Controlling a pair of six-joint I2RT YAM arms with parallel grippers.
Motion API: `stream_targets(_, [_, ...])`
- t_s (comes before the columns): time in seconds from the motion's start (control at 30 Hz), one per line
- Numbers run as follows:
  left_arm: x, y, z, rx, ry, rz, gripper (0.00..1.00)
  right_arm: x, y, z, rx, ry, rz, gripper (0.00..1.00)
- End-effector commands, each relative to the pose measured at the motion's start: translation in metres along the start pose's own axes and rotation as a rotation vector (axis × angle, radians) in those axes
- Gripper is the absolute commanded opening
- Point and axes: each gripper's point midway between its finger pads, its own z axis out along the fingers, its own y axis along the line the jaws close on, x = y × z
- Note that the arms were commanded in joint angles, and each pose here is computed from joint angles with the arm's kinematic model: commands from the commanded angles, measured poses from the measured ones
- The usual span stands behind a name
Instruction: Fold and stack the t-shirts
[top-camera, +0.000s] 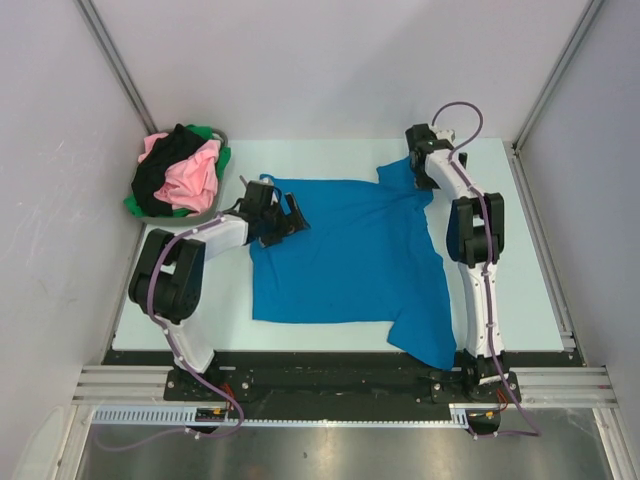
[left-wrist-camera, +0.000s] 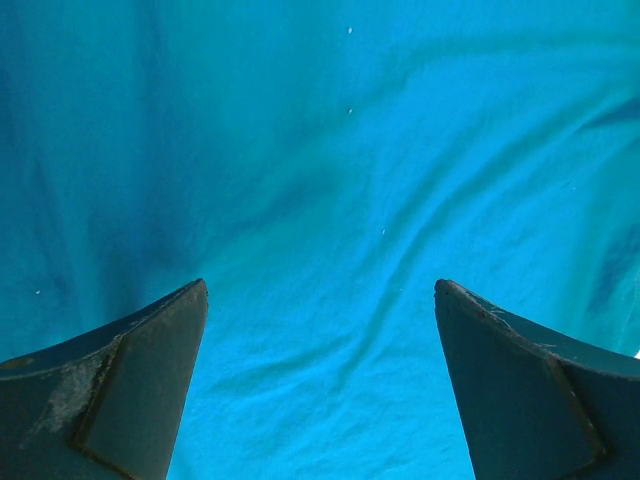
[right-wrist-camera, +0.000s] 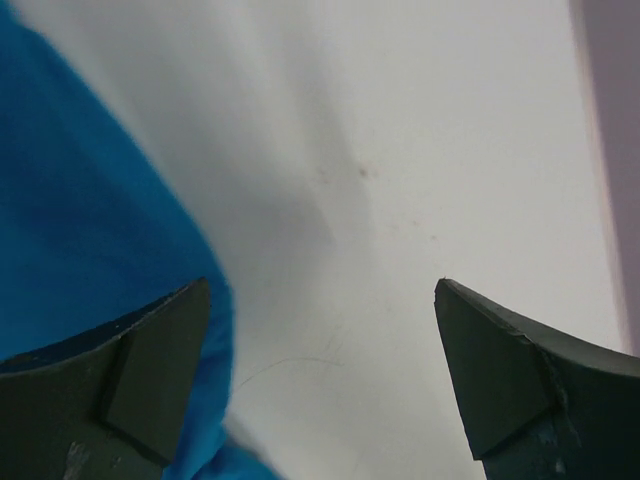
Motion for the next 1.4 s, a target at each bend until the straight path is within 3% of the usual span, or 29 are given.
stream_targets(0.0, [-0.039,-0.031,-0.022,0.066,-0.083,0.019,1.00,-0.091,0.015,-0.076,-0.302,-0.195,0.185,1.00])
stream_targets(0.17, [-0.062,-0.034,-0.018,0.060,-0.085,0.009,1.00,-0.120,0.047,-0.072,-0.530,-0.219,0.297,0.92])
stream_targets(0.37, [-0.095,-0.028,-0.014,0.051,-0.103,-0.014,1.00,-0.123,0.068,-0.025,-0.653,-0.135,0.443,0.75])
stream_targets(0.6, [-0.106,-0.008,-0.001,0.018,-0.100,-0.044,1.00,-0.132,0.089,0.000,-0.743,-0.148,0.517,0.70])
stream_targets(0.9, [-0.105,0.001,0.012,0.002,-0.087,-0.052,1.00,-0.126,0.111,0.011,-0.769,-0.153,0.495,0.68])
stream_targets(1.37, [-0.115,0.011,0.010,-0.007,-0.097,-0.066,1.00,-0.109,0.136,0.029,-0.716,-0.156,0.469,0.52])
